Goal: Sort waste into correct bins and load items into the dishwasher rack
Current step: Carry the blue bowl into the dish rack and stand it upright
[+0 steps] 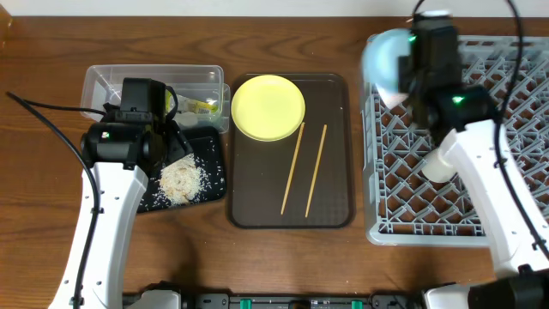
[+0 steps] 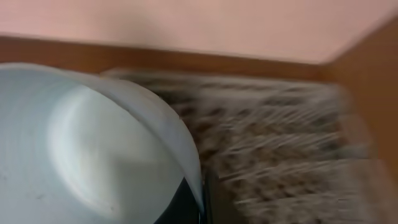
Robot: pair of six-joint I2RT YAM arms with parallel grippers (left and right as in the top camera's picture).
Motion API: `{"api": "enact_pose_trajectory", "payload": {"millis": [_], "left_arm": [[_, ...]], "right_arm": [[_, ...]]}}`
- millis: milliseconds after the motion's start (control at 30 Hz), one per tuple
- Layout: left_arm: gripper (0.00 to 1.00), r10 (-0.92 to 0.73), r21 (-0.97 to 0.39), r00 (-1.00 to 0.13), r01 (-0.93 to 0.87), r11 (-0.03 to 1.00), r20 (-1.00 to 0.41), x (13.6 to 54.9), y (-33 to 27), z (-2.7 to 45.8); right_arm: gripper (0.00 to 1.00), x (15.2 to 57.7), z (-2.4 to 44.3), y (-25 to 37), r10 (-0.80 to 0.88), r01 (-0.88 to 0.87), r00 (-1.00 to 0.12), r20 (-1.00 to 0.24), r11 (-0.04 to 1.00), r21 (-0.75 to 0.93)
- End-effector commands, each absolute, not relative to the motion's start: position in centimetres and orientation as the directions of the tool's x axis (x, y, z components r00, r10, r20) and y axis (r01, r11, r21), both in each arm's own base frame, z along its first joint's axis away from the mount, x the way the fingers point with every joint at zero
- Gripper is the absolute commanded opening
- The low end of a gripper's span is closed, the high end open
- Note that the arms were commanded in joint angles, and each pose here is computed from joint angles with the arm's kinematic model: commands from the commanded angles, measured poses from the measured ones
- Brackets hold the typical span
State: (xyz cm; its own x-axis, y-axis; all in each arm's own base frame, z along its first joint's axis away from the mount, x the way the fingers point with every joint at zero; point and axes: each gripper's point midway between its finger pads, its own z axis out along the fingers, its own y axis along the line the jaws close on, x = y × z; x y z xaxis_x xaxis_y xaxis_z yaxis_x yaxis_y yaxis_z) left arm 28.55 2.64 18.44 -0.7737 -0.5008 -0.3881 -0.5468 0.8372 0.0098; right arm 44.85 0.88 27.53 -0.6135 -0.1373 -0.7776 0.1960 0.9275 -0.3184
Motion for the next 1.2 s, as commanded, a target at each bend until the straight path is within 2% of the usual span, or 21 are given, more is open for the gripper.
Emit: {"api": "enact_pose_trajectory", "payload": {"millis": [0, 133, 233, 400, 767, 967, 1167], "left_arm": [[0.87, -0.506, -0.005, -0.763, -0.551, 0.835, -0.402, 28.5, 2.7, 19.0], [0.87, -0.506, -0.005, -0.763, -0.551, 0.835, -0.402, 28.5, 2.7, 19.1], [0.87, -0.506, -0.005, -0.763, -0.551, 0.835, -0.402, 28.5, 2.7, 19.1], [0.87, -0.506, -0.005, -0.763, -0.551, 0.835, -0.402, 28.5, 2.7, 19.0], [0.87, -0.506, -0.005, -0.763, -0.551, 0.835, -0.402, 28.4, 2.7, 19.1], [0.87, -0.506, -0.005, -0.763, -0.551, 0.835, -0.402, 28.5, 2.7, 19.1], [0.87, -0.506, -0.005, -0.763, -0.551, 0.835, -0.402, 28.5, 2.7, 19.1]], "right_arm": [[0.01, 44.9, 29.1, -5.7, -0.268, 0.317, -0.678, -0.684, 0.733, -0.602], [0.01, 46.2, 29.1, -9.2, -0.308, 0.360, -0.725, -0.616, 0.592, -0.721], [0.01, 47.2, 27.8, -10.7, -0.337, 0.322, -0.779, -0.528, 0.508, -0.799], [0.01, 48.4, 25.3, -12.8, -0.301, 0.329, -0.839, -0.453, 0.382, -0.864], [0.01, 49.8, 19.0, -13.3, -0.283, 0.236, -0.894, -0.347, 0.360, -0.903], [0.01, 49.3, 19.0, -14.0, -0.226, 0.320, -0.886, -0.404, 0.333, -0.887], [0.01, 49.3, 18.5, -13.9, -0.225, 0.311, -0.890, -0.397, 0.335, -0.889]]}}
